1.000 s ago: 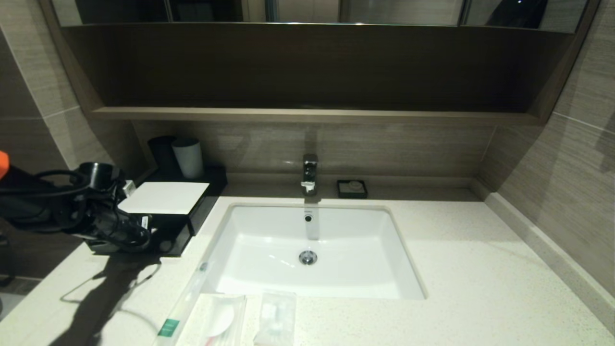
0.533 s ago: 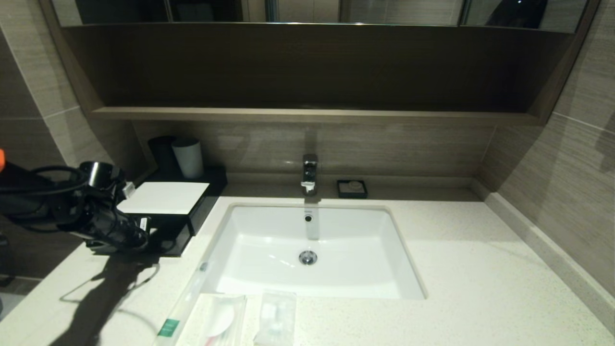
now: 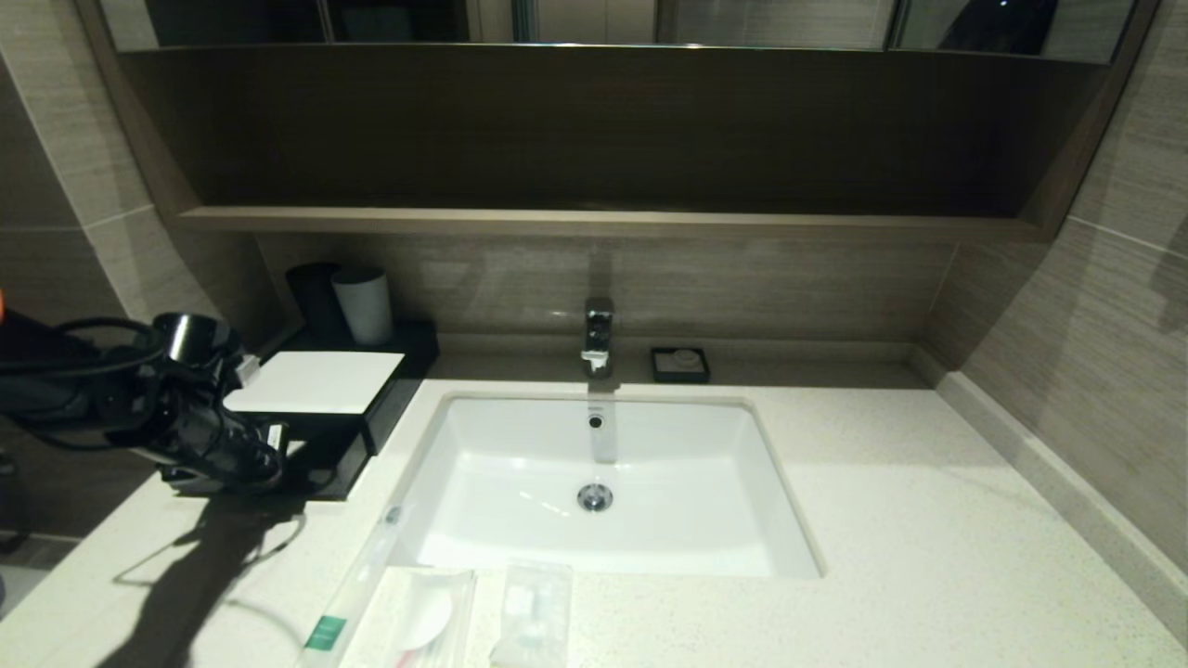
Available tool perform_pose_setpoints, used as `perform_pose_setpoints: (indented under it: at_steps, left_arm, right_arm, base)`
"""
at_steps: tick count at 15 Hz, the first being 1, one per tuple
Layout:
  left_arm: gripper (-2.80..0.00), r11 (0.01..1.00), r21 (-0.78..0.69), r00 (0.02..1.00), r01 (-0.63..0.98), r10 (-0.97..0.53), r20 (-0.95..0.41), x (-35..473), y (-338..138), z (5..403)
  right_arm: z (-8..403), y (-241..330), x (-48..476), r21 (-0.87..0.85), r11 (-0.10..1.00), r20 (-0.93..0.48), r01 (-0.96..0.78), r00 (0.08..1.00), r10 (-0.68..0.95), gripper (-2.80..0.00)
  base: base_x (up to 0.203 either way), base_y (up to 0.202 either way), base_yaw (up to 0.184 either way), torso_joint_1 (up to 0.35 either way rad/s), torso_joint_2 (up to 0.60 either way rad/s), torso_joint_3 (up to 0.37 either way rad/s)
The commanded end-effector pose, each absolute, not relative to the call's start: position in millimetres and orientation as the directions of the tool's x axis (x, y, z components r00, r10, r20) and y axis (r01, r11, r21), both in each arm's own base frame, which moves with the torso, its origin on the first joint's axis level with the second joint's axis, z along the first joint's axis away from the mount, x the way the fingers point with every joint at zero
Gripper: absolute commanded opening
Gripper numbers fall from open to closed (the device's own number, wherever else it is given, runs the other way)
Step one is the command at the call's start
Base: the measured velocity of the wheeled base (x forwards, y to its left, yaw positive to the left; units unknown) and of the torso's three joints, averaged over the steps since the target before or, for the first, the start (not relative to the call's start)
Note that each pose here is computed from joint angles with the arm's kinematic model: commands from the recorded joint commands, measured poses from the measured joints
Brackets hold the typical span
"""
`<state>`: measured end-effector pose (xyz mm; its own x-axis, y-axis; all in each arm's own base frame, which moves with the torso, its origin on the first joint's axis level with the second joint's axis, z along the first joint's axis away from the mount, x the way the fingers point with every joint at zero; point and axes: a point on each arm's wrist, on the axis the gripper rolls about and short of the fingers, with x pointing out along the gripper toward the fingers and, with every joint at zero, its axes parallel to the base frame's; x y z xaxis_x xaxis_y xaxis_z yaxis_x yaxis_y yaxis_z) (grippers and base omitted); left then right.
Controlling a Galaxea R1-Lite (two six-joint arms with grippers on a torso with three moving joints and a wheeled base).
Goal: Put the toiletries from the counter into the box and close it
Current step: Open the drawer
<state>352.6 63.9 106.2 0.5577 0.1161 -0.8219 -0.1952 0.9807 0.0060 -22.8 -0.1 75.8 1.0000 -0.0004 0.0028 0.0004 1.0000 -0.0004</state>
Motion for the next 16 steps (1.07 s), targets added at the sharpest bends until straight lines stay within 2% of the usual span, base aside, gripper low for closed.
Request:
perform_pose_setpoints:
  at_steps: [1, 16]
  left_arm:
    - [-2.80, 0.981, 0.007, 0.547, -0.196, 0.116, -0.829, 350.8, 63.5, 106.7]
    - [-2.80, 0.982, 0.016, 0.502, -0.190, 0.111, -0.858, 341.4, 62.4, 111.0]
  right_arm:
    - [75.3, -0.1, -22.8, 0.000, 1.000, 0.003, 0.000, 1.000, 0.000, -2.80]
    - [75.3, -0.1, -22.8, -0.002, 1.000, 0.003, 0.000, 1.000, 0.000, -2.80]
  base:
    - [0.000, 0.000, 0.000, 0.000, 0.00, 0.000]
    - [0.000, 0.000, 0.000, 0.000, 0.00, 0.000]
